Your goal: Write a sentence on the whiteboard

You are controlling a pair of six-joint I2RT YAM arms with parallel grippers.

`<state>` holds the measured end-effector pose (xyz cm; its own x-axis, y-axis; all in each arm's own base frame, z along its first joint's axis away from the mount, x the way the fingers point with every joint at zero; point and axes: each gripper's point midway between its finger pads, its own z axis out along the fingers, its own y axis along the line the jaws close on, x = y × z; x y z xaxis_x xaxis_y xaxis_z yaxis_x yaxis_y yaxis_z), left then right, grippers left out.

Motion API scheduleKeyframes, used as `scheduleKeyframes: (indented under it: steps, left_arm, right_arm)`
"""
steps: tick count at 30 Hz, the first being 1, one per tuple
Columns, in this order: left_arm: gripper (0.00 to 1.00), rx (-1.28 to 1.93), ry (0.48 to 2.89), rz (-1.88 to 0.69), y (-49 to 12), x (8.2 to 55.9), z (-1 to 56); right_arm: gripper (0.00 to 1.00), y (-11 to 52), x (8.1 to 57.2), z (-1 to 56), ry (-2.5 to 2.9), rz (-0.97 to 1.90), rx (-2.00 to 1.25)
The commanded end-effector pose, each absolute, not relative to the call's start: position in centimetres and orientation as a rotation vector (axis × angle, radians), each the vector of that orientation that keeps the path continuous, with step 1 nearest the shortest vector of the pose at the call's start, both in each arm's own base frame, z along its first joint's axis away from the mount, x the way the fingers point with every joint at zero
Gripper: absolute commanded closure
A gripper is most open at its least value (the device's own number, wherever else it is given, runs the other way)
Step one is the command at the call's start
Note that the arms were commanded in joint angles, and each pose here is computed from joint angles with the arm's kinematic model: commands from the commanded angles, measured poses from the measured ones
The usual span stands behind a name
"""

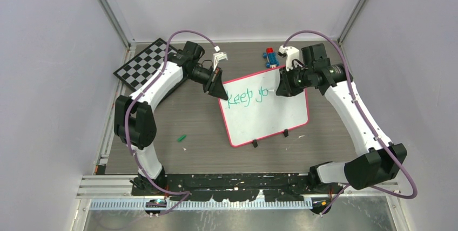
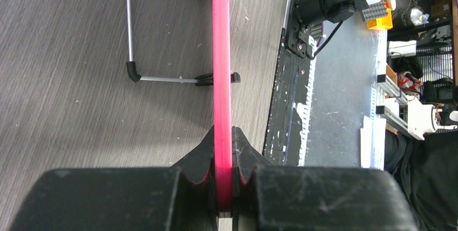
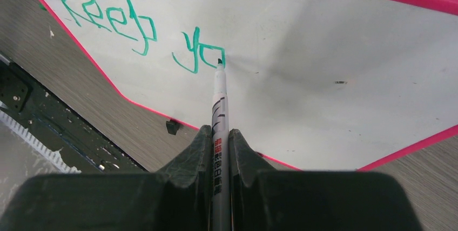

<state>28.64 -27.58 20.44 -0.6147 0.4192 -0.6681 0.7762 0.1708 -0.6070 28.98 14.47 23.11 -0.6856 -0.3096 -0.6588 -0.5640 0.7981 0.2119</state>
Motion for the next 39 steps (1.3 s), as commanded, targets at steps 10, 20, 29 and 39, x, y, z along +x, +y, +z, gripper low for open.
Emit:
scheduleKeyframes:
  steps: [10, 20, 29, 39]
  left_arm:
    - [1.0, 1.19, 2.054, -1.44, -27.9, 27.3, 21.4]
    - [1.0, 1.188, 2.061, -1.434, -27.8, 27.4, 21.2]
    - [1.0, 1.187, 2.06, -1.437, -27.9, 27.5, 21.0]
    - [1.0, 1.185, 2.063, -1.439, -27.9, 27.4, 21.0]
  right_arm:
    - [1.0, 14.5, 30.3, 25.7, 2.261, 0.519, -0.648]
    - [1.0, 13.6, 31.3, 24.9, 2.285, 0.449, -0.618]
    - [1.0, 12.8, 30.3, 23.7, 2.318, 0.444, -0.615]
    - [1.0, 12.9, 29.7, 22.6, 2.35, 0.466, -0.64]
